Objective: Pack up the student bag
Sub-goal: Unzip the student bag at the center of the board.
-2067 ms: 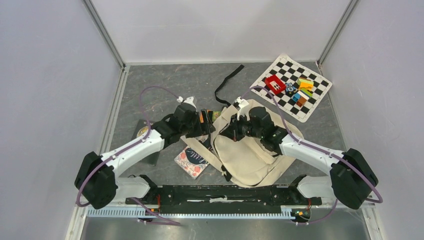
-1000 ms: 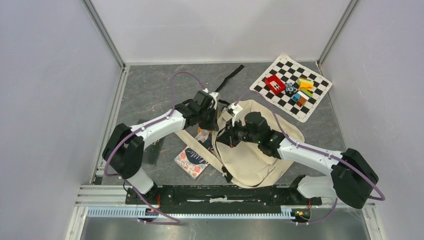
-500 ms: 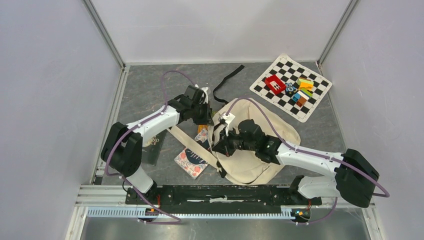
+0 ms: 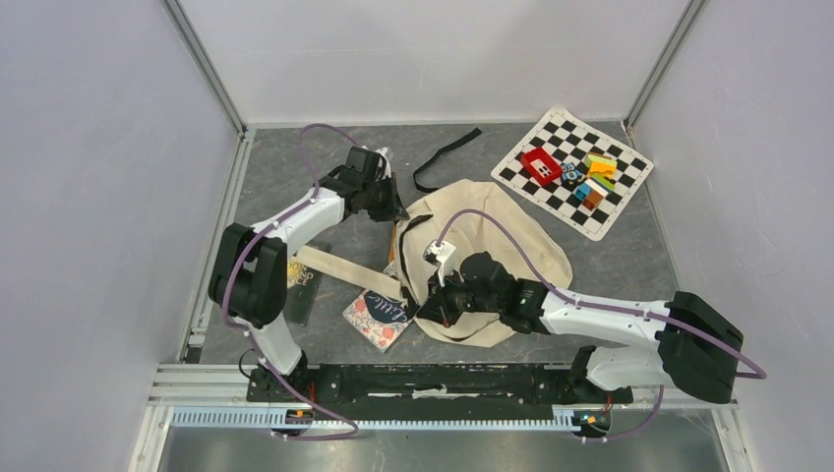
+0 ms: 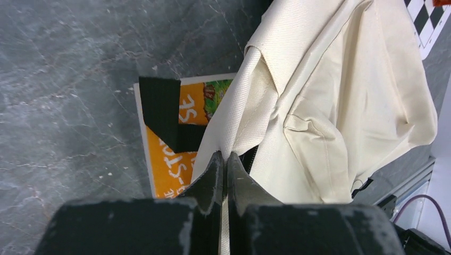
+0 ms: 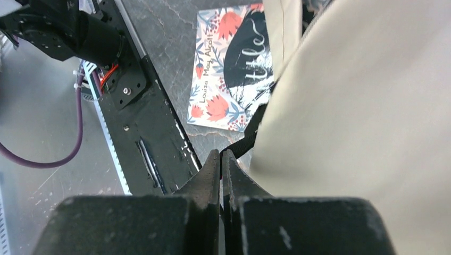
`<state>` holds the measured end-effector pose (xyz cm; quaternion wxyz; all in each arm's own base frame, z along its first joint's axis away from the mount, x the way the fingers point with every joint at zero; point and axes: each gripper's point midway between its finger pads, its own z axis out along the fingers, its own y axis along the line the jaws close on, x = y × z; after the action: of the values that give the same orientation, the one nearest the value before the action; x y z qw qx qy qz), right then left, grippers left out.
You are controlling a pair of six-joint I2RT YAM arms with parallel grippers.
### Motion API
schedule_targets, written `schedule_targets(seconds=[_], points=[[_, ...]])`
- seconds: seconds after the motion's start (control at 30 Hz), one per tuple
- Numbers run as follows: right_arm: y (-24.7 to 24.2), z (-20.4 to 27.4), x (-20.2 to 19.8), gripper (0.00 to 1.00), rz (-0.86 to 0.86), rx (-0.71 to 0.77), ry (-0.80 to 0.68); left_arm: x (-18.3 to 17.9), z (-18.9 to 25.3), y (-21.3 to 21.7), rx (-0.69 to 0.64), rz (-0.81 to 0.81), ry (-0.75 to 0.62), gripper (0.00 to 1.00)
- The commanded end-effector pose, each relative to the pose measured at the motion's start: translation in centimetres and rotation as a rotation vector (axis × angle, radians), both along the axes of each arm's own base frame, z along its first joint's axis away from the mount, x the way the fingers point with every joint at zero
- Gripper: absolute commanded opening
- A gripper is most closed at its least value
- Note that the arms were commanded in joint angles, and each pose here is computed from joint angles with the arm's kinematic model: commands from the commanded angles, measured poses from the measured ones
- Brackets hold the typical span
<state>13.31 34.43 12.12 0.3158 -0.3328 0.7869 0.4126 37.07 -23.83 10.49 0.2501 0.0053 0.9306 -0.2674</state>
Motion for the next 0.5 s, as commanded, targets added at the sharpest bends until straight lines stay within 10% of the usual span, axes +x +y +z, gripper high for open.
schedule_targets(seconds=[0.0, 0.2, 0.47], points=[[-0.1, -0.4, -1.6, 0.00, 0.018, 0.006, 0.040, 4.9, 4.2, 0.8, -0.055, 0.102, -0.164, 0.09], [-0.2, 0.5, -0.3, 0.00, -0.057, 0.034, 0.003, 1.2, 3.6, 1.6, -0.058, 0.081, -0.125, 0.73], [1.3, 1.6, 0.8, 0.00, -0.074, 0.072, -0.013, -7.3, 5.3, 3.6, -0.135, 0.120, -0.143, 0.88]])
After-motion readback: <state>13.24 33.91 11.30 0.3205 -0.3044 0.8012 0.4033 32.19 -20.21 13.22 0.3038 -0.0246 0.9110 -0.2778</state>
